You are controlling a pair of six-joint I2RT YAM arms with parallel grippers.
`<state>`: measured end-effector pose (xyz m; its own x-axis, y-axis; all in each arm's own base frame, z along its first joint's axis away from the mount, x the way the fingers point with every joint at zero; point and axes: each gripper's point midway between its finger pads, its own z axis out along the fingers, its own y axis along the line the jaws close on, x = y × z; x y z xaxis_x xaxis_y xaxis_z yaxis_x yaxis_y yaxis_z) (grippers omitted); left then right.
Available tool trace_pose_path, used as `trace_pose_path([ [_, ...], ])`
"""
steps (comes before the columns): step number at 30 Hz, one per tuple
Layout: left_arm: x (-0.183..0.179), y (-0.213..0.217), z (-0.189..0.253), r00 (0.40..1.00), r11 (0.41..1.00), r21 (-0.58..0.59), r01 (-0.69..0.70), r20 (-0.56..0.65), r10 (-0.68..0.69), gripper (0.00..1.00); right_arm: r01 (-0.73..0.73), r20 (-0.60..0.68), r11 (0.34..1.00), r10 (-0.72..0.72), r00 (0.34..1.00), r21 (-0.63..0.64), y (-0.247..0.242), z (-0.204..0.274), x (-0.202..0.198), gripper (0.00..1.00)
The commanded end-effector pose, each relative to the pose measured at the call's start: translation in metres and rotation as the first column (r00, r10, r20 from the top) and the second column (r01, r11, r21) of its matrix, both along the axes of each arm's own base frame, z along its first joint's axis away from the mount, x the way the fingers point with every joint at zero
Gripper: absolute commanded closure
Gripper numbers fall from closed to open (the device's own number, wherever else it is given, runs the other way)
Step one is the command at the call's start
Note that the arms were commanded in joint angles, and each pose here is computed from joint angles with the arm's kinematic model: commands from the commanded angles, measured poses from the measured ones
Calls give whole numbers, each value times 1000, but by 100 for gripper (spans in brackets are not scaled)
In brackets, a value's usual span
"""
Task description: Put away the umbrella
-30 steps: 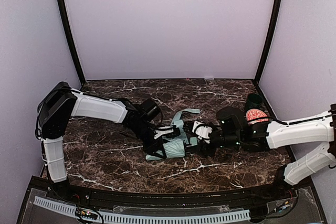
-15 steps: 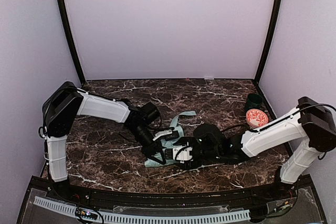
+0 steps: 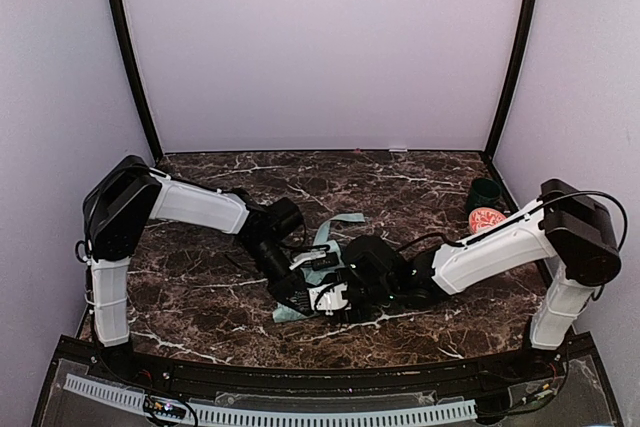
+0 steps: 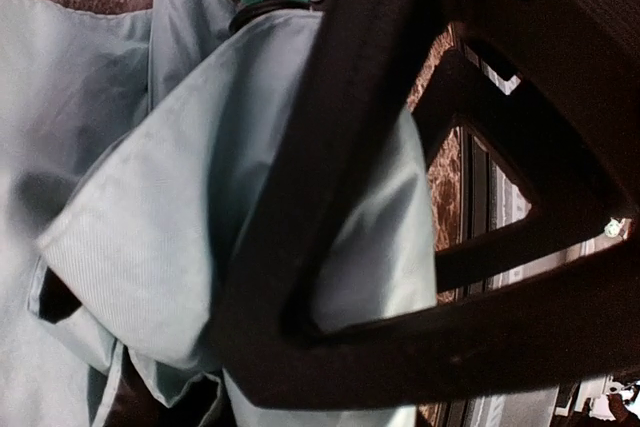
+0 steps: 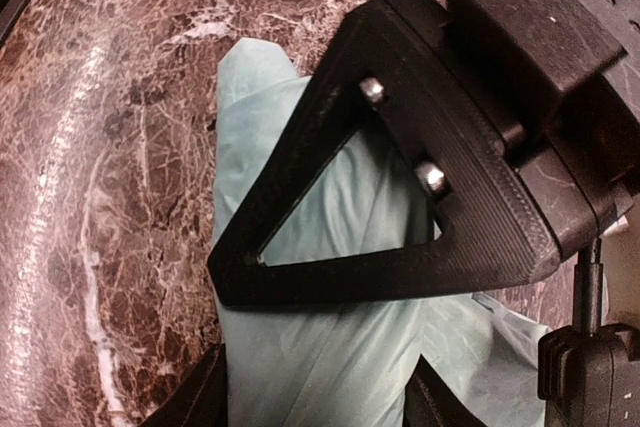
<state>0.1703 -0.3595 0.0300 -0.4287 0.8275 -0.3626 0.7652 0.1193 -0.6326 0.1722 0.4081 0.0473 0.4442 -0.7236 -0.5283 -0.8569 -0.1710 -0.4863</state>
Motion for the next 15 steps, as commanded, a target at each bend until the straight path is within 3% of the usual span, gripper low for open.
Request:
trace_pose_path([
  [1,-34,38,-40,990,980,197,35,-137,-8,80,25,-72,990,-35,997,-142,-20,-37,-9,62],
  [5,-29,30,-24,994,994,108,23,-106,-11,73,64,-146,970,-100,984,-235,-33,-59,-14,60],
  [9,-30,30,-20,993,995,97,29,-115,-18,80,131,-106,957,-163,981,-258,-36,-67,-2,42],
  [15,-29,31,-21,993,994,107,26,-116,-13,81,139,-47,960,-155,987,-242,-31,-56,7,31],
])
